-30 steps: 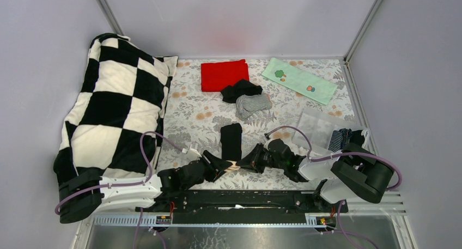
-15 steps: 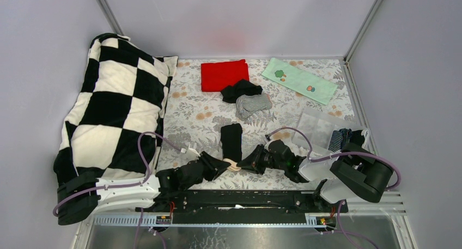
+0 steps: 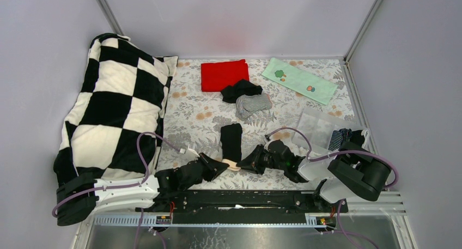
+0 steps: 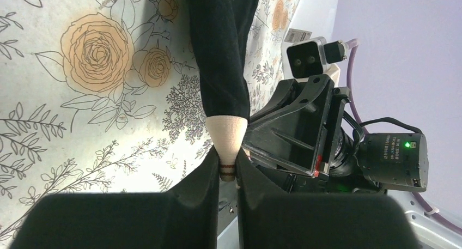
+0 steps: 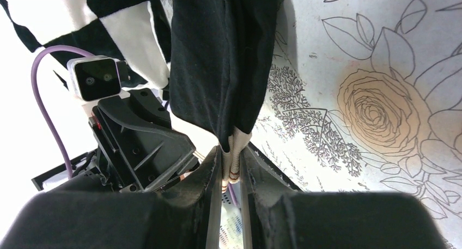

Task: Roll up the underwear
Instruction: Roll the underwear to the center of the board.

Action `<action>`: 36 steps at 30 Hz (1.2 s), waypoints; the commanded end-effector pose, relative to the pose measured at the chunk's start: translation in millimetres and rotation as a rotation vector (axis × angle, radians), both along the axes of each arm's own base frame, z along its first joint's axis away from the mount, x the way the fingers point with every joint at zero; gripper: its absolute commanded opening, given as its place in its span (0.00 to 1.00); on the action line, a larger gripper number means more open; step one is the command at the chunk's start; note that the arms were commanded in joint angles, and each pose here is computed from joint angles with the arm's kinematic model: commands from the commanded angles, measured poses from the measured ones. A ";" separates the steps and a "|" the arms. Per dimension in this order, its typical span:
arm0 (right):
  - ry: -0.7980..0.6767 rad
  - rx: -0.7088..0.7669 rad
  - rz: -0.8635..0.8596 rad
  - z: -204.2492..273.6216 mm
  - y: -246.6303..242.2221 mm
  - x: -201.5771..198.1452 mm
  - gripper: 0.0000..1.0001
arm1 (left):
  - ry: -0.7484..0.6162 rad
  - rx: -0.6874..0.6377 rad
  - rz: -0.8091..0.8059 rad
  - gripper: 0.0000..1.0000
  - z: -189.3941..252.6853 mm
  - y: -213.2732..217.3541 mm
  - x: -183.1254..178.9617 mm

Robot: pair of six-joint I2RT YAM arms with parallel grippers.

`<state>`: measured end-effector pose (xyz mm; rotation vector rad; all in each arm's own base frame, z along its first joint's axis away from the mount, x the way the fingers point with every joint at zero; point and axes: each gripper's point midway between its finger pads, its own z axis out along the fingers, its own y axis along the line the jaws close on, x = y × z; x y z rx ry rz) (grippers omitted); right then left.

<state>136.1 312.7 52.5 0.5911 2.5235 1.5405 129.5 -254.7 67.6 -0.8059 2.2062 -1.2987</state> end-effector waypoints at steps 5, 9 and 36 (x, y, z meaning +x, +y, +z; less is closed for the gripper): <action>-0.105 -0.109 0.023 -5.3 -7.0 5.2 0.39 | 0.015 0.060 0.030 0.06 -9.0 8.1 1.7; -0.200 -0.153 0.041 1.0 -10.8 11.4 0.55 | 0.021 0.098 0.019 0.04 -11.6 7.3 1.0; -1.506 -0.743 0.311 106.3 -64.2 91.9 0.71 | 0.164 0.061 0.051 0.00 -13.5 13.9 6.9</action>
